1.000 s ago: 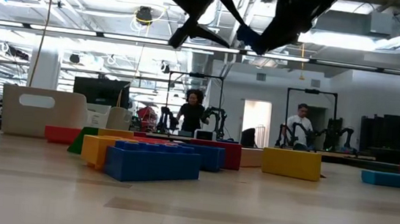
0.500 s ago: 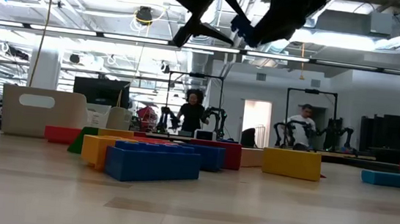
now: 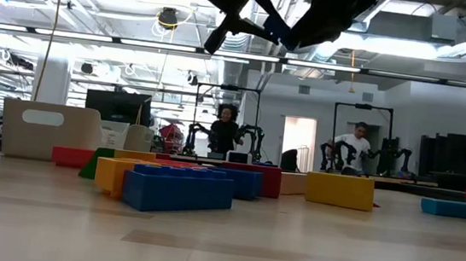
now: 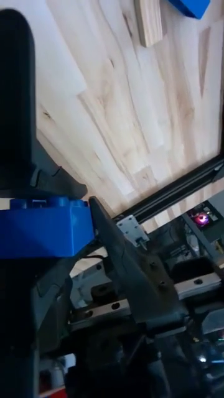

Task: Sort blocks by size
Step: Put the large blue game piece into the white bin

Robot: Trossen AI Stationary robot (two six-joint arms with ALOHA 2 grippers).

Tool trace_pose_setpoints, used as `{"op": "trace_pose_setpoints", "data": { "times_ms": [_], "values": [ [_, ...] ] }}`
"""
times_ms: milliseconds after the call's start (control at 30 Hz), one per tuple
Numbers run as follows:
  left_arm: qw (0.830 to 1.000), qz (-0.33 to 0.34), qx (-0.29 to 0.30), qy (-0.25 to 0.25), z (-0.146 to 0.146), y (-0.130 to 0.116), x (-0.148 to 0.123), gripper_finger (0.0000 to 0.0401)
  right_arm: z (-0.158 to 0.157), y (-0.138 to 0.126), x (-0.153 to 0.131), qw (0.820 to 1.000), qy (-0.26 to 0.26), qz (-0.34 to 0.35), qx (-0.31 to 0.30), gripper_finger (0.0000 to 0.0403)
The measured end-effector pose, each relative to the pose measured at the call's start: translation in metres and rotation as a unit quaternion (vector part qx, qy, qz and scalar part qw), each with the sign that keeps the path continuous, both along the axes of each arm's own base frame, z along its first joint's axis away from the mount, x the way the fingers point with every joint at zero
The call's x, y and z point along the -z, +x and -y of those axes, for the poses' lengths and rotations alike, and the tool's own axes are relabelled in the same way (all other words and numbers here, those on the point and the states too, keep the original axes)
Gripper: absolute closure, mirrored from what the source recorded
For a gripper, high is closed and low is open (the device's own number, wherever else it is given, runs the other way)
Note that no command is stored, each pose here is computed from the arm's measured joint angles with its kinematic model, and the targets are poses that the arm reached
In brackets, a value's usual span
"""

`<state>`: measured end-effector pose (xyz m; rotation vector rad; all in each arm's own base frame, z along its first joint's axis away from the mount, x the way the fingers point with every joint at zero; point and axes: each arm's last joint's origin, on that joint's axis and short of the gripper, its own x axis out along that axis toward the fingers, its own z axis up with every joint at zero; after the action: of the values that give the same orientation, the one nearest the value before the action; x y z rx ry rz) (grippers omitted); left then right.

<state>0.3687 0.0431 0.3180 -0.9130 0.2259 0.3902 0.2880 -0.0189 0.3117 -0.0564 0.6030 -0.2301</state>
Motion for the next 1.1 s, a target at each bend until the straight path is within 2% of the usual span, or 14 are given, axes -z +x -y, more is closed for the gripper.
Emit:
{"op": "trace_pose_setpoints", "data": {
  "times_ms": [167, 300, 433, 567, 700, 933, 1033, 1100],
  "values": [
    [0.999, -0.029, 0.012, 0.015, 0.001, -0.002, 0.005, 0.0319, 0.0, -0.003, -0.001, 1.0, 0.017, -0.005, -0.002, 0.0168],
    [0.998, -0.051, 0.011, 0.019, -0.002, -0.009, 0.003, 0.0319, 0.002, -0.012, -0.016, 0.999, 0.025, -0.025, 0.008, 0.0134],
    [0.994, -0.101, 0.002, 0.037, -0.01, -0.025, 0.0, 0.0319, 0.004, -0.02, -0.026, 0.998, 0.024, -0.056, 0.016, 0.0122],
    [0.981, -0.188, -0.019, 0.055, -0.018, -0.051, -0.002, 0.0319, 0.006, -0.026, -0.024, 0.996, 0.035, -0.081, 0.031, 0.0122],
    [0.952, -0.298, -0.039, 0.067, -0.023, -0.084, -0.001, 0.0319, 0.006, -0.028, -0.015, 0.993, 0.044, -0.1, 0.04, 0.0122],
    [0.862, -0.502, -0.054, 0.045, -0.029, -0.134, 0.012, 0.0319, 0.006, -0.029, 0.004, 0.99, 0.063, -0.114, 0.058, 0.0121],
    [0.846, -0.53, -0.061, 0.03, -0.029, -0.14, 0.026, 0.0309, 0.006, -0.027, 0.008, 0.989, 0.067, -0.116, 0.061, 0.0121],
    [0.837, -0.544, -0.06, 0.025, -0.029, -0.142, 0.037, 0.028, 0.006, -0.026, 0.009, 0.989, 0.067, -0.116, 0.061, 0.0121]
  ]
}}
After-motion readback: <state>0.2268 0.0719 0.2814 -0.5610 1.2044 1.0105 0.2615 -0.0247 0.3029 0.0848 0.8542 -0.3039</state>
